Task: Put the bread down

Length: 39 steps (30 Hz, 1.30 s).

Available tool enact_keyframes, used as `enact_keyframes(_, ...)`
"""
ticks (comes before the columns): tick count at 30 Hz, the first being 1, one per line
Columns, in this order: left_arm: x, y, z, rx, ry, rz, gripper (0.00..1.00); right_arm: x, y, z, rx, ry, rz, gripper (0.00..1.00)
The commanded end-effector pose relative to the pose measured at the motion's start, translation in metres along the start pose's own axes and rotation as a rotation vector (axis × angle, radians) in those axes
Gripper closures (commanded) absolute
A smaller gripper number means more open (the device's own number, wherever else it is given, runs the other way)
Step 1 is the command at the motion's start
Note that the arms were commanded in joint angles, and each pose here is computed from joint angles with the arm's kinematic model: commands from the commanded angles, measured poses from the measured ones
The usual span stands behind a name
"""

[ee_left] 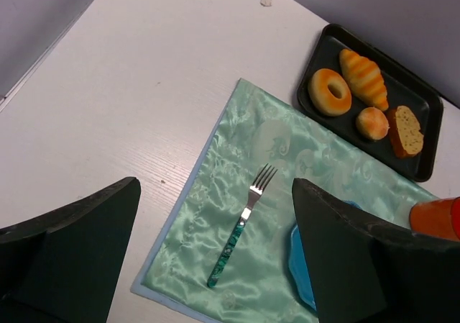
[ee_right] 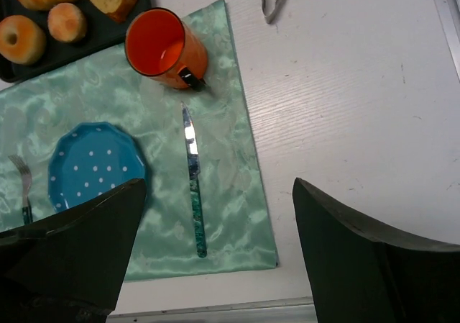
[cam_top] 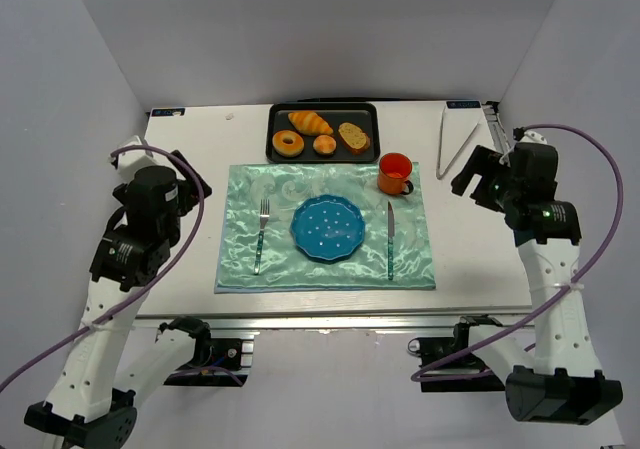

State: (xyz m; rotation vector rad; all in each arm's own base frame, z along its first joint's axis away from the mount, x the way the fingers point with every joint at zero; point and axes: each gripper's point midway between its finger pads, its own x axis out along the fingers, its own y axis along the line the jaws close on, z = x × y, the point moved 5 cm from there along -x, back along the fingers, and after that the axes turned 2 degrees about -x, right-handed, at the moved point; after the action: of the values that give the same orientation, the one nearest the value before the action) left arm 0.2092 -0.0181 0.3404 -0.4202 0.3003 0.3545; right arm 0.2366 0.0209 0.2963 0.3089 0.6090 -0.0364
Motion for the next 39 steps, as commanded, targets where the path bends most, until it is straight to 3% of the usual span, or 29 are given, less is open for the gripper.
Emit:
enact_keyframes(1, 0.004, -0.004, 0.005, -0.003, -0.007, 0.014, 0.02, 0.011, -0.005, 0.009, 0.004, -0.011, -0.052, 0.11)
enact_keyframes(13, 0.056, -0.047, 0.010, 0.105, 0.019, 0.019, 0.02, 0.097, 0.008, 0.065, -0.009, -0.108, -0.011, 0.11)
enact_keyframes(20, 0.106, -0.078, -0.011, 0.204, 0.102, -0.002, 0.02, 0.217, -0.015, 0.084, -0.045, 0.022, -0.205, 0.11)
enact_keyframes(22, 0.120, -0.084, -0.021, 0.232, 0.137, 0.004, 0.02, 0.233, -0.014, 0.105, -0.050, -0.006, -0.232, 0.11)
enact_keyframes(25, 0.137, -0.089, -0.031, 0.256, 0.165, 0.024, 0.02, 0.285, -0.022, 0.102, -0.067, 0.049, -0.277, 0.11)
enact_keyframes(29, 0.152, -0.098, -0.037, 0.279, 0.195, 0.031, 0.02, 0.320, -0.023, 0.105, -0.064, 0.071, -0.282, 0.11)
enact_keyframes(39, 0.173, -0.100, -0.055, 0.286, 0.249, 0.056, 0.02, 0.356, -0.051, 0.073, -0.020, 0.130, -0.312, 0.11)
